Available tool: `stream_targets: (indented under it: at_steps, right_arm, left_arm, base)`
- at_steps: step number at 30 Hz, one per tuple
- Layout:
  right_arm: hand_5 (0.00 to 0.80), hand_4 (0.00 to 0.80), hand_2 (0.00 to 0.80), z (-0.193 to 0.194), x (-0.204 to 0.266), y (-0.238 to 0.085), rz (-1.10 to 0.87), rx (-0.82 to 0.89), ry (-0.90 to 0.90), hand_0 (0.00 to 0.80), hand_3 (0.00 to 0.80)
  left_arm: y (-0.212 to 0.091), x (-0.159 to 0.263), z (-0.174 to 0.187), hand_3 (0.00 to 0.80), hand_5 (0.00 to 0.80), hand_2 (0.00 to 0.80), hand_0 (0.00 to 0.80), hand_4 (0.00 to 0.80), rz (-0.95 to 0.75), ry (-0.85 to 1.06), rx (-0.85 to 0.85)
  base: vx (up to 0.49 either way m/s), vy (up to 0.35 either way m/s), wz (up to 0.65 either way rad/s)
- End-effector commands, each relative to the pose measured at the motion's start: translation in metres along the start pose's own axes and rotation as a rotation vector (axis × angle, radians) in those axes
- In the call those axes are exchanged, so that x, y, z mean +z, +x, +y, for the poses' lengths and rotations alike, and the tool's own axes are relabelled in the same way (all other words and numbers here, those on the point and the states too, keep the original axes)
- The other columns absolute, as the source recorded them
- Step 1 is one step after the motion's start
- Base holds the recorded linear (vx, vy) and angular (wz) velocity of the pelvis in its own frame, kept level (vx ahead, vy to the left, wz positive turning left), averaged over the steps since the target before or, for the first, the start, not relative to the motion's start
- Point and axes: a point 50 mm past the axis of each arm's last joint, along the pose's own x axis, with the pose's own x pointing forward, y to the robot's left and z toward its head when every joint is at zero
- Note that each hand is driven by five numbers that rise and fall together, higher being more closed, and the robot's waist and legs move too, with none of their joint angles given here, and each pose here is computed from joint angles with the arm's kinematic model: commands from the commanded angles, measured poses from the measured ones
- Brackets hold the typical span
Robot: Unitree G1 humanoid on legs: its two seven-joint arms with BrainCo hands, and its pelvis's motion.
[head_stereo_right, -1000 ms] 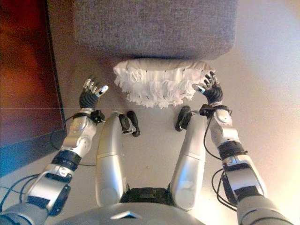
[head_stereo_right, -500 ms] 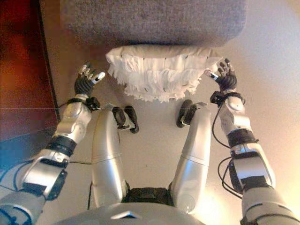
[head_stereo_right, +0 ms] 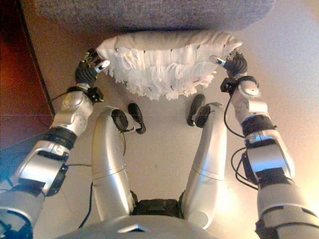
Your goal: Pick up the cushion and take it to the sofa
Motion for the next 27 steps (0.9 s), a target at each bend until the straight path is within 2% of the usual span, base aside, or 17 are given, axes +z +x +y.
stream_targets:
  at_steps: [1,7,16,22,23,24,25,26,27]
  right_arm:
    - [0.0,0.0,0.0,0.007,0.017,0.004,-0.027,0.089,-0.053,0.0,0.0]
    - [0.0,0.0,0.0,0.021,0.036,0.012,-0.043,0.136,-0.093,0.0,0.0]
    - [0.0,0.0,0.0,0.056,0.062,0.017,-0.065,0.301,-0.234,0.0,0.0]
    - [0.0,0.0,0.0,0.053,0.06,0.018,0.001,0.261,-0.426,0.0,0.0]
    - [0.0,0.0,0.0,0.051,0.06,0.019,0.013,0.236,-0.486,0.0,0.0]
    - [0.549,0.549,0.549,0.049,0.061,0.02,0.011,0.208,-0.534,0.549,0.549]
    - [0.8,0.8,0.8,0.048,0.063,0.02,0.007,0.195,-0.567,0.8,0.8]
    - [0.8,0.8,0.8,0.048,0.064,0.02,0.008,0.192,-0.593,0.8,0.8]
    - [0.8,0.8,0.8,0.048,0.065,0.021,0.007,0.185,-0.611,0.8,0.8]
  left_arm:
    - [0.006,0.013,-0.008,0.0,0.0,0.0,0.0,0.0,-0.017,0.04,-0.088]
    - [0.021,0.029,-0.008,0.0,0.0,0.0,0.0,0.0,0.057,0.225,-0.013]
    - [0.033,0.049,-0.015,0.0,0.0,0.0,0.0,0.0,0.103,0.242,-0.058]
    - [0.034,0.05,-0.021,0.0,0.0,0.0,0.0,0.0,0.127,0.242,-0.156]
    - [0.034,0.051,-0.024,0.075,0.075,0.075,0.075,0.075,0.121,0.249,-0.177]
    - [0.034,0.053,-0.027,0.505,0.505,0.505,0.505,0.505,0.114,0.256,-0.199]
    - [0.035,0.055,-0.031,0.756,0.756,0.756,0.756,0.756,0.106,0.26,-0.213]
    - [0.035,0.059,-0.034,0.8,0.8,0.8,0.8,0.8,0.093,0.263,-0.23]
    - [0.035,0.061,-0.037,0.8,0.8,0.8,0.8,0.8,0.08,0.268,-0.243]
  base:
    - [0.0,0.0,0.0]
    - [0.0,0.0,0.0]
    - [0.0,0.0,0.0]
    - [0.0,0.0,0.0]
    - [0.0,0.0,0.0]
    - [0.0,0.0,0.0]
    - [0.0,0.0,0.0]
    - [0.0,0.0,0.0]
    - [0.0,0.0,0.0]
